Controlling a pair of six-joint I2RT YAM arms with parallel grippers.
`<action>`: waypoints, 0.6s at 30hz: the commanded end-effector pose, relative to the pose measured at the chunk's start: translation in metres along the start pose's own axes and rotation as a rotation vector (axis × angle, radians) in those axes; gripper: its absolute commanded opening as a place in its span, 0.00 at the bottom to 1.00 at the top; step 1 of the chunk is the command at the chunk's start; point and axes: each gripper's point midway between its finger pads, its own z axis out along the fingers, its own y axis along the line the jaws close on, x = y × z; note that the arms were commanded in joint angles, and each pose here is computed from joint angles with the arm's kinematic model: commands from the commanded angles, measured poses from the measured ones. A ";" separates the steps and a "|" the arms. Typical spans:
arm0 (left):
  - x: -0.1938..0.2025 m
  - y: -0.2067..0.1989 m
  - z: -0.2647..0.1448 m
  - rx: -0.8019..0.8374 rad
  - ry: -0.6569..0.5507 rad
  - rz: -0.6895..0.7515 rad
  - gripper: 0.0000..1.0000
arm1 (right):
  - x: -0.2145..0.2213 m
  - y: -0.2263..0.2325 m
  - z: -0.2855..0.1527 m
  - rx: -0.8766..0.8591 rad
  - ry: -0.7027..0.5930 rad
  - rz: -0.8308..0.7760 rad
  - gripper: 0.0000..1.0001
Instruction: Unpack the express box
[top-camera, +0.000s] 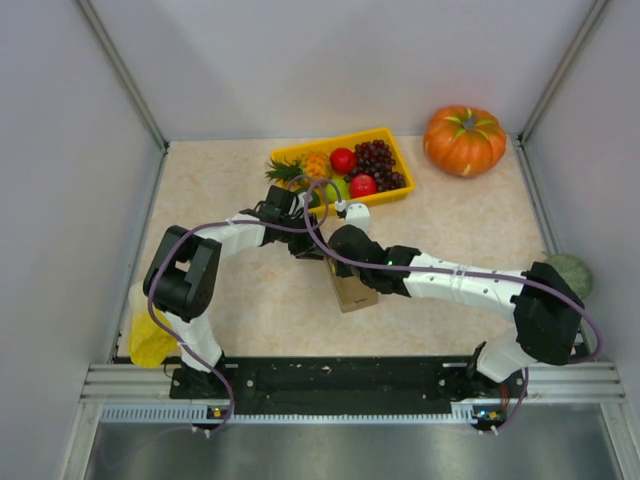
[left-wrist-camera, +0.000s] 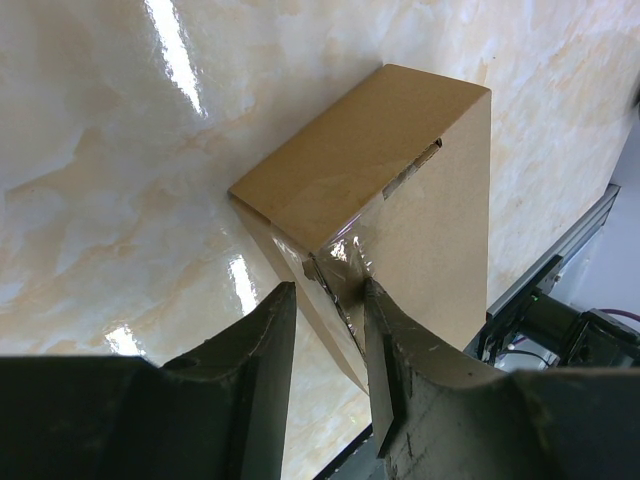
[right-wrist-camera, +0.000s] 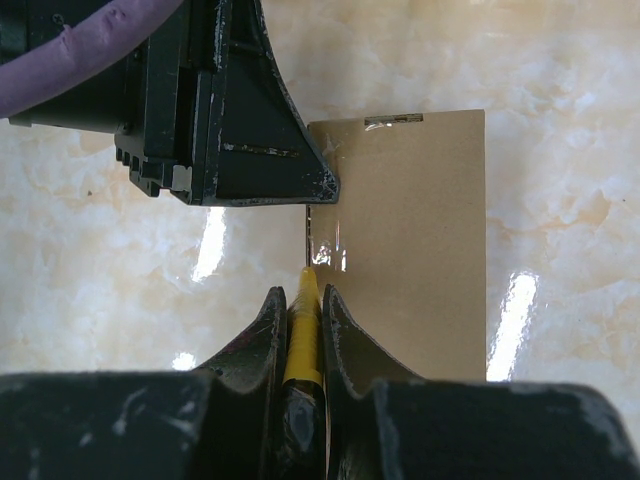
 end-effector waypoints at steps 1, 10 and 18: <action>0.025 0.058 0.012 -0.211 0.050 -0.034 0.36 | 0.003 0.004 -0.003 -0.006 0.007 -0.034 0.00; 0.025 0.059 0.012 -0.216 0.054 -0.034 0.36 | 0.002 0.000 -0.011 -0.005 -0.001 -0.042 0.00; 0.025 0.061 0.013 -0.221 0.056 -0.037 0.35 | 0.017 -0.010 -0.017 -0.002 0.022 -0.030 0.00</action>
